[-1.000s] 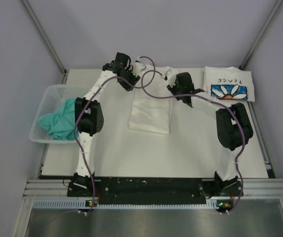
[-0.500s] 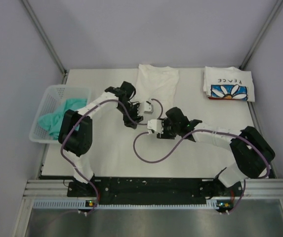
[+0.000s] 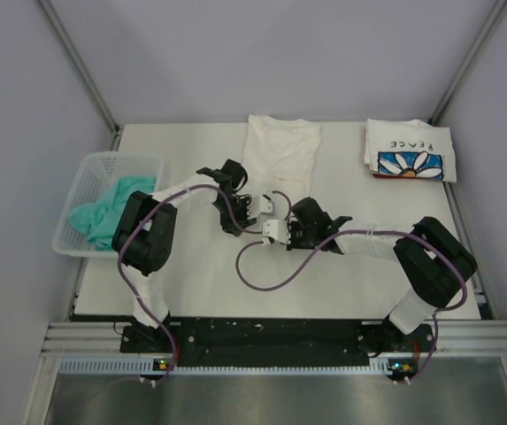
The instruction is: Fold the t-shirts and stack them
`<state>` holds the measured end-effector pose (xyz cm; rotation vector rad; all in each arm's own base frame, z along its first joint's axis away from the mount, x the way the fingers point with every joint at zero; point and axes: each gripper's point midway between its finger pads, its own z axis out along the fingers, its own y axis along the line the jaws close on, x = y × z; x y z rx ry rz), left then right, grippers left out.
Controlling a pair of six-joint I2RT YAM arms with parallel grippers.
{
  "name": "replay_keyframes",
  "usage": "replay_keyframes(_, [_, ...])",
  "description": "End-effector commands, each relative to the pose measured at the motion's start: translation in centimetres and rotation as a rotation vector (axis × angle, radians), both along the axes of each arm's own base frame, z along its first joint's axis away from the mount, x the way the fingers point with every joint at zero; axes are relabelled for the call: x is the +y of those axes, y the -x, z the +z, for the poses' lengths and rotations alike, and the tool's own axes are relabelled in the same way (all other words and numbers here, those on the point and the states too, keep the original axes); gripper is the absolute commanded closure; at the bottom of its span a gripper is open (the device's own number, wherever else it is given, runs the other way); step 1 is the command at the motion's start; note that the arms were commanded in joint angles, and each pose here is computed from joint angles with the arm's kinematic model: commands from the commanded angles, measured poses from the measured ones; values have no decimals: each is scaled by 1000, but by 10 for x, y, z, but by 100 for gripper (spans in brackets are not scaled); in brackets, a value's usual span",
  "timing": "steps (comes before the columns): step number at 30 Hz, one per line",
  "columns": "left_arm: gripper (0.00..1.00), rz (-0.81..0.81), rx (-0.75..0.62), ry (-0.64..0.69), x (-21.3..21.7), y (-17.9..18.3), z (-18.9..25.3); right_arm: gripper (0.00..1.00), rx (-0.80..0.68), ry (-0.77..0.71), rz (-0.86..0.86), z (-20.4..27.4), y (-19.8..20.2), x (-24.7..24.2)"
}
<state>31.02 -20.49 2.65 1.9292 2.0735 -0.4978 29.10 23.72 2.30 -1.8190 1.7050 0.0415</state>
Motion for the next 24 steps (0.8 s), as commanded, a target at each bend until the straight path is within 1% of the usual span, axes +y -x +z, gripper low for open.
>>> replay_keyframes(1, [80,-9,-10,-54,3,6,-12,100,-5,-4,-85,3,-4,-6])
replay_keyframes(3, [100,7,2,-78,6,7,-12,100,-4,-28,-105,11,-2,-6])
replay_keyframes(5, [100,19,22,-96,11,12,-9,100,-7,-47,-116,19,2,-7])
replay_keyframes(8, [100,18,49,-81,14,26,2,100,-13,-61,-91,32,16,-4])
replay_keyframes(12, [100,19,82,-27,16,54,27,100,3,-13,-11,43,52,-1])
replay_keyframes(13, [100,17,97,-10,17,63,33,100,19,4,25,45,68,0])
replay_keyframes(14, [100,12,116,12,17,75,39,100,5,19,29,50,75,-2])
replay_keyframes(16, [100,3,158,44,21,98,50,100,22,25,69,57,96,-4])
replay_keyframes(20, [100,14,204,64,33,136,72,100,62,-65,164,86,141,10])
replay_keyframes(23, [100,-14,248,79,42,168,90,100,83,-129,211,112,169,16])
replay_keyframes(24, [100,-33,241,94,44,177,99,100,92,-137,222,118,177,17])
